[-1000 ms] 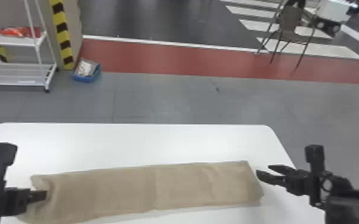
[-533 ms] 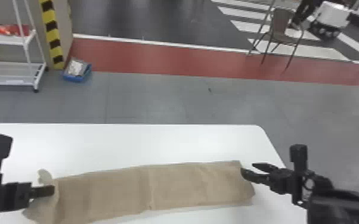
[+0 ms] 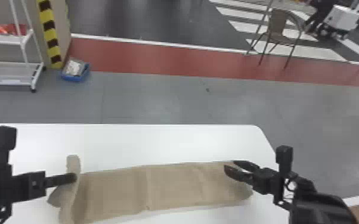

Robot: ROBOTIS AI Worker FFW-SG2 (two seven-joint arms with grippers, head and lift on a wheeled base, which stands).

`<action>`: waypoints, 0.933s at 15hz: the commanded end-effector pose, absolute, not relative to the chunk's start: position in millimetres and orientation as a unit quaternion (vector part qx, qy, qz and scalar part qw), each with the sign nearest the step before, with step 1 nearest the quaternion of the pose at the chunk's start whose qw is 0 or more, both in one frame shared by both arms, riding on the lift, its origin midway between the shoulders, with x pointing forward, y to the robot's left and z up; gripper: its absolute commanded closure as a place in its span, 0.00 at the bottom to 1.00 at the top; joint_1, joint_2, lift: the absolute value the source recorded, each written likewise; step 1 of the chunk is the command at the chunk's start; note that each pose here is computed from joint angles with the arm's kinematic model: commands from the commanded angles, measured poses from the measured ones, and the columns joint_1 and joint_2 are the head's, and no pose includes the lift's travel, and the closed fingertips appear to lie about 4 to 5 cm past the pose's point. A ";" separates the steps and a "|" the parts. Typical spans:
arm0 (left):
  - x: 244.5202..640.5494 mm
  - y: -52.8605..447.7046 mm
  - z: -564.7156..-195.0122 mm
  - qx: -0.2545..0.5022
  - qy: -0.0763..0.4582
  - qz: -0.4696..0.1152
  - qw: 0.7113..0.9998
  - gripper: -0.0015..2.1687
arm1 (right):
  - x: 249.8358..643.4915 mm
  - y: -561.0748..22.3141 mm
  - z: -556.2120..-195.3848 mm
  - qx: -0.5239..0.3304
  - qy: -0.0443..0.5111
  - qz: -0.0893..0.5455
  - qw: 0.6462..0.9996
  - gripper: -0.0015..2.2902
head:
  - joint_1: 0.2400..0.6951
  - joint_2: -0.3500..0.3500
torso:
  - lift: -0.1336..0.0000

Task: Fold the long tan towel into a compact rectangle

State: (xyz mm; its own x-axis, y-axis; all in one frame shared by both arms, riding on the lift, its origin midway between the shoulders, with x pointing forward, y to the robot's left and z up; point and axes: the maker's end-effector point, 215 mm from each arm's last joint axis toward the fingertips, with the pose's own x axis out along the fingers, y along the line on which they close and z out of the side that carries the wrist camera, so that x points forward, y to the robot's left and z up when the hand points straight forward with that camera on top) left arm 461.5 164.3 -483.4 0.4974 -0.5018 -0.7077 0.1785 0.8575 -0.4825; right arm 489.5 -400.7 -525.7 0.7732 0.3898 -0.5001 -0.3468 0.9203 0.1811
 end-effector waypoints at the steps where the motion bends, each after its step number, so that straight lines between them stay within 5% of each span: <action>1: 464.5 142.9 -468.8 -0.199 0.447 -0.225 0.843 0.64 | 497.3 -370.7 -518.2 0.038 0.251 0.213 0.943 0.28 | 1.00 0.11 | 1.00; 5: 469.9 127.1 -451.3 -0.209 0.435 -0.244 0.841 0.64 | 497.6 -303.3 -528.1 0.037 0.252 0.264 0.930 0.65 | 1.00 0.16 | 1.00; 14: 474.1 121.3 -395.6 -0.209 0.422 -0.274 0.838 0.64 | 488.3 -181.3 -567.1 0.031 0.296 0.330 0.896 0.67 | 1.00 0.35 | 1.00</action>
State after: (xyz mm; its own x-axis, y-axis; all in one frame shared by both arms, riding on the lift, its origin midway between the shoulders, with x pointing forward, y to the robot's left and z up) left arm 473.3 121.4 -405.9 0.4948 -0.6292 -0.5994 0.2728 0.7673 -0.5803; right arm 491.7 -199.4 -559.9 0.6313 0.5940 -0.4986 -0.5579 0.7944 0.2400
